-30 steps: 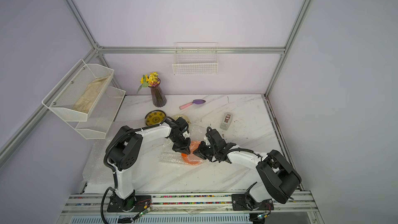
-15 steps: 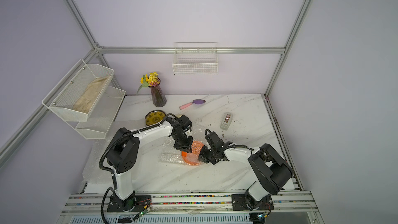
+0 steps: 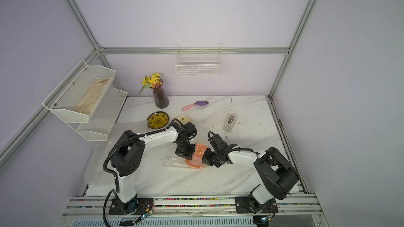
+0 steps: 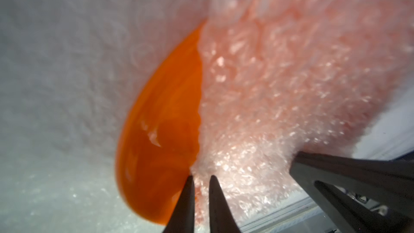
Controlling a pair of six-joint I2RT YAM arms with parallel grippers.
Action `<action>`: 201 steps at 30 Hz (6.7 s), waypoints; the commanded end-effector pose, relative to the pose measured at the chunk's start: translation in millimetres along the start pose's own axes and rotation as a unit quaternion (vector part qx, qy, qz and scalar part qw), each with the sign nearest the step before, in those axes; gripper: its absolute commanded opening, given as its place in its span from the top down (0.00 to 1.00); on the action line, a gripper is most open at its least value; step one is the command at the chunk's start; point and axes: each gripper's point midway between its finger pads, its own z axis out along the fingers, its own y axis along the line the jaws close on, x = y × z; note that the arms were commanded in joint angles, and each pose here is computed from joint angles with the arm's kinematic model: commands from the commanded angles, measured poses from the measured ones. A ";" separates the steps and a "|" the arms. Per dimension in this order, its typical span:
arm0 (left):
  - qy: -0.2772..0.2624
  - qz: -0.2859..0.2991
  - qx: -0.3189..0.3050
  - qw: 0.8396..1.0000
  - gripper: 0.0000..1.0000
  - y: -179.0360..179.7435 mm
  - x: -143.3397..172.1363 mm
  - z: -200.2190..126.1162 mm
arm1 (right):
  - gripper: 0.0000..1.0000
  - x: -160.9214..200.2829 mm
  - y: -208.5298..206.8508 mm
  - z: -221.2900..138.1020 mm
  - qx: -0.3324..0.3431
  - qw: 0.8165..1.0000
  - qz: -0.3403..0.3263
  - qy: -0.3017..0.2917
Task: Wrap dinner plates in bubble wrap
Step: Wrap the plate in the bubble wrap.
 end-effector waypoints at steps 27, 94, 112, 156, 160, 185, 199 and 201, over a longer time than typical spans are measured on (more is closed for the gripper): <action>0.016 0.021 0.044 0.999 0.84 -27.0 30.0 -5.9 | 1.00 32.7 -34.3 13.3 0.061 0.997 0.039 0.005; 0.045 0.045 -0.053 0.997 0.85 23.6 22.3 15.6 | 1.00 18.5 56.1 -49.5 -0.120 0.983 -0.123 -0.070; -0.074 0.036 -0.027 0.996 0.84 -5.8 -0.5 -74.3 | 1.00 43.3 -20.8 35.1 0.028 0.999 -0.030 -0.016; -0.003 0.094 -0.103 0.990 0.86 40.1 24.8 13.2 | 1.00 63.3 0.2 29.5 0.009 0.996 -0.057 0.072; -0.026 0.106 -0.105 0.988 0.86 38.3 6.8 -0.8 | 1.00 67.2 9.0 39.6 -0.012 0.997 -0.037 0.069; 0.058 -0.043 0.095 0.993 0.83 16.0 108.5 20.1 | 1.00 59.0 -8.1 47.0 0.008 0.999 0.008 0.043; 0.063 -0.026 -0.022 0.997 0.84 50.8 98.7 32.9 | 0.78 -52.8 22.8 -26.5 -0.071 0.996 -0.001 -0.060; 0.065 -0.023 -0.022 0.997 0.84 50.9 99.1 33.4 | 0.75 -79.9 16.4 -38.2 -0.063 0.994 0.001 -0.089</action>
